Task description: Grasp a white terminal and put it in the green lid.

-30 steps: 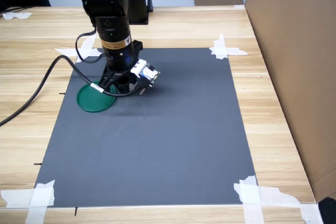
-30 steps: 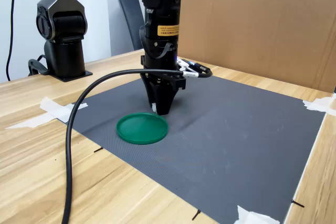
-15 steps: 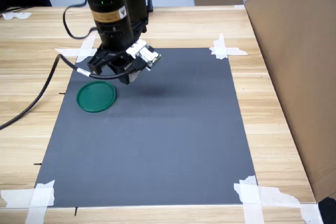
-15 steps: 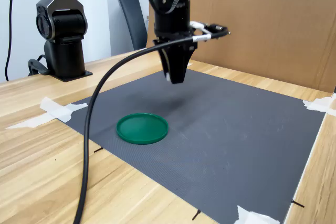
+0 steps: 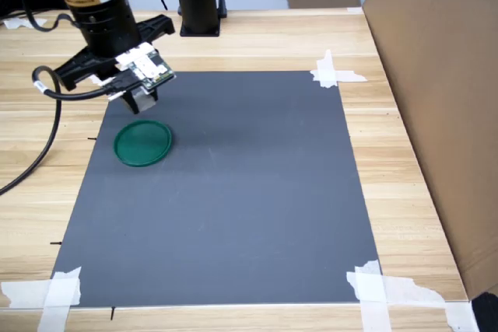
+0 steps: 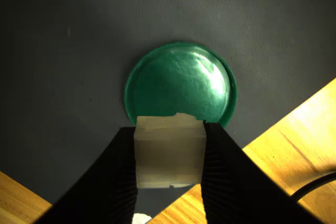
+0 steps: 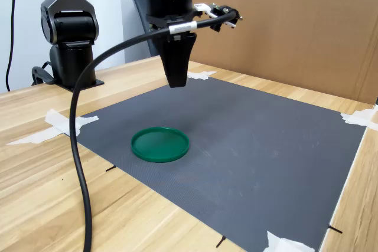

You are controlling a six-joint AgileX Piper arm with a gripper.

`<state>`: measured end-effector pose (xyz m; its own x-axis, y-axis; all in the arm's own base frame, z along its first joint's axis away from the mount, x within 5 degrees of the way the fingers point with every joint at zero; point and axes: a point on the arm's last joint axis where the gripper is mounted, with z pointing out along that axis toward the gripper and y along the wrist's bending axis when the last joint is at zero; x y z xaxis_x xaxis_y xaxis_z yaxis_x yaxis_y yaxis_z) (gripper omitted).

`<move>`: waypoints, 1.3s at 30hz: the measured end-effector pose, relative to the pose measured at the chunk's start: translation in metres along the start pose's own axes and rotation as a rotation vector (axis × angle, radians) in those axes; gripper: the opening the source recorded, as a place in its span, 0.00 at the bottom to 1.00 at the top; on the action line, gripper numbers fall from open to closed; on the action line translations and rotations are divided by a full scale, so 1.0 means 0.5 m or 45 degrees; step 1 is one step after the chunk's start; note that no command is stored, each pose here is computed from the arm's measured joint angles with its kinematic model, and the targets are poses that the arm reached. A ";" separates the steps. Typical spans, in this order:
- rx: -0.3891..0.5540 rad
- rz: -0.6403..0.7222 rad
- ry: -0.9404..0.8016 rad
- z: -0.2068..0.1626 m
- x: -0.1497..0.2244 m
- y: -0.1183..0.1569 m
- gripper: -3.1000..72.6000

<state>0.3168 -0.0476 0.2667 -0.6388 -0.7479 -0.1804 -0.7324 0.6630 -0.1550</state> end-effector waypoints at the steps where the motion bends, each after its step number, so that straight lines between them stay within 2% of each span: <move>1: -0.001 -0.001 0.004 0.001 0.006 -0.003 0.39; 6: -0.044 -0.050 0.075 0.043 0.044 0.013 0.39; 8: -0.013 -0.069 0.083 0.070 0.055 0.021 0.39; 11: 0.052 -0.077 0.056 0.086 0.058 0.021 0.39; 20: 0.014 -0.064 0.099 0.135 0.060 0.011 0.39; 32: 0.046 -0.061 0.084 0.143 0.057 0.005 0.39; 34: 0.046 -0.061 0.084 0.143 0.057 0.005 0.43; 35: 0.046 -0.061 0.084 0.143 0.057 0.005 0.49; 36: 0.046 -0.061 0.084 0.143 0.057 0.005 0.56; 37: 0.053 -0.060 0.080 0.143 0.057 0.004 0.73; 39: 0.062 -0.061 0.075 0.143 0.056 0.003 0.84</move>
<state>0.3147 -0.0654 0.1922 -0.6171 -0.7786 -0.1142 -0.7512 0.6260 -0.2093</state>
